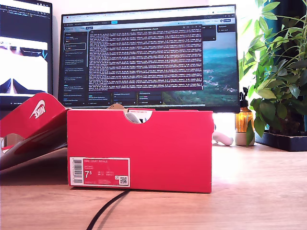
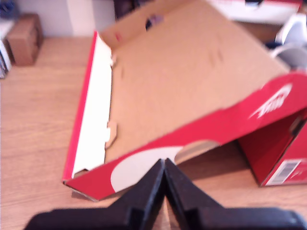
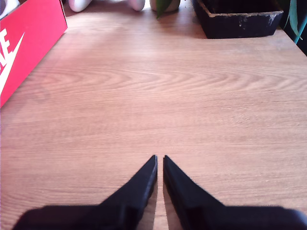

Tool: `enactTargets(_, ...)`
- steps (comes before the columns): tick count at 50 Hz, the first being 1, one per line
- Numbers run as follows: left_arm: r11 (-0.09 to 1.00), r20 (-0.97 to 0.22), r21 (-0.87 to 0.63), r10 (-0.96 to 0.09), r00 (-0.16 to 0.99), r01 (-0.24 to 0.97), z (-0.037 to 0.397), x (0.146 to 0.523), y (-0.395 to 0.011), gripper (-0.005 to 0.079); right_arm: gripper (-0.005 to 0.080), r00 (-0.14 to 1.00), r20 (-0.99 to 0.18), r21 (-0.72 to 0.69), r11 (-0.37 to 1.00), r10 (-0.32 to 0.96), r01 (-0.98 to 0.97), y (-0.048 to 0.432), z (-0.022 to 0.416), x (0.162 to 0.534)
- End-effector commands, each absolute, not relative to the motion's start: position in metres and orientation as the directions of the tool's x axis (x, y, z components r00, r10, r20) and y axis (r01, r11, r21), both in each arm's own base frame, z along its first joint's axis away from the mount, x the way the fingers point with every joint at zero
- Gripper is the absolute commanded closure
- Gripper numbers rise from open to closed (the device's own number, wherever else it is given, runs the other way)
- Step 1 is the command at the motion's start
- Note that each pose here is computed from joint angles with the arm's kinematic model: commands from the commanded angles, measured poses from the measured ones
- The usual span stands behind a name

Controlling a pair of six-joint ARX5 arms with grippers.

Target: Pack the blue shoes by picking the first shoe and placing it inside the red shoebox, left side, then picking and rotating the second shoe and placing it in the shoebox

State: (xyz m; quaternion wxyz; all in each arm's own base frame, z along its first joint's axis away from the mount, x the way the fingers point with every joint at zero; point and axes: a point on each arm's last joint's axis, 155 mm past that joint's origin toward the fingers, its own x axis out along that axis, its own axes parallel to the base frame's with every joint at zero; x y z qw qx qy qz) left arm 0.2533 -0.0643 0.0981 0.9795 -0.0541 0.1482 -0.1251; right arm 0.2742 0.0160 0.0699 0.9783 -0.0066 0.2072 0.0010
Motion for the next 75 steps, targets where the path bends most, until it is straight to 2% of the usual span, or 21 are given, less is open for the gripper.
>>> enactTargets(1,0.965,-0.296,-0.147,-0.251,0.922,0.216,0.086,0.249,-0.062,0.0761,0.0764,0.909,-0.418,-0.010,1.000,0.000,-0.004,0.015,0.062,0.270)
enactTargets(19,0.967,-0.214,-0.149,-0.234,0.948,0.205,0.103,0.241,-0.056,0.0761,0.0764,0.934,-0.356,-0.028,1.000,0.004,-0.015,0.015,0.076,0.269)
enactTargets(39,0.967,-0.218,-0.160,-0.230,0.948,0.198,0.102,0.241,-0.055,0.0761,0.0764,0.961,-0.277,-0.033,0.999,0.014,-0.025,0.015,0.098,0.260)
enactTargets(50,0.967,-0.218,-0.160,-0.230,0.948,0.198,0.102,0.241,-0.055,0.0761,0.0764,0.986,-0.165,-0.016,1.000,0.020,-0.023,0.015,0.125,0.255)
enactTargets(58,0.967,-0.218,-0.160,-0.230,0.948,0.198,0.102,0.241,-0.055,0.0761,0.0764,0.998,-0.051,0.046,0.998,0.047,-0.044,0.019,0.152,0.251)
enactTargets(75,0.967,-0.218,-0.160,-0.230,0.948,0.198,0.102,0.241,-0.055,0.0761,0.0764,0.997,-0.072,0.049,0.999,-0.003,0.006,0.002,0.146,0.252)
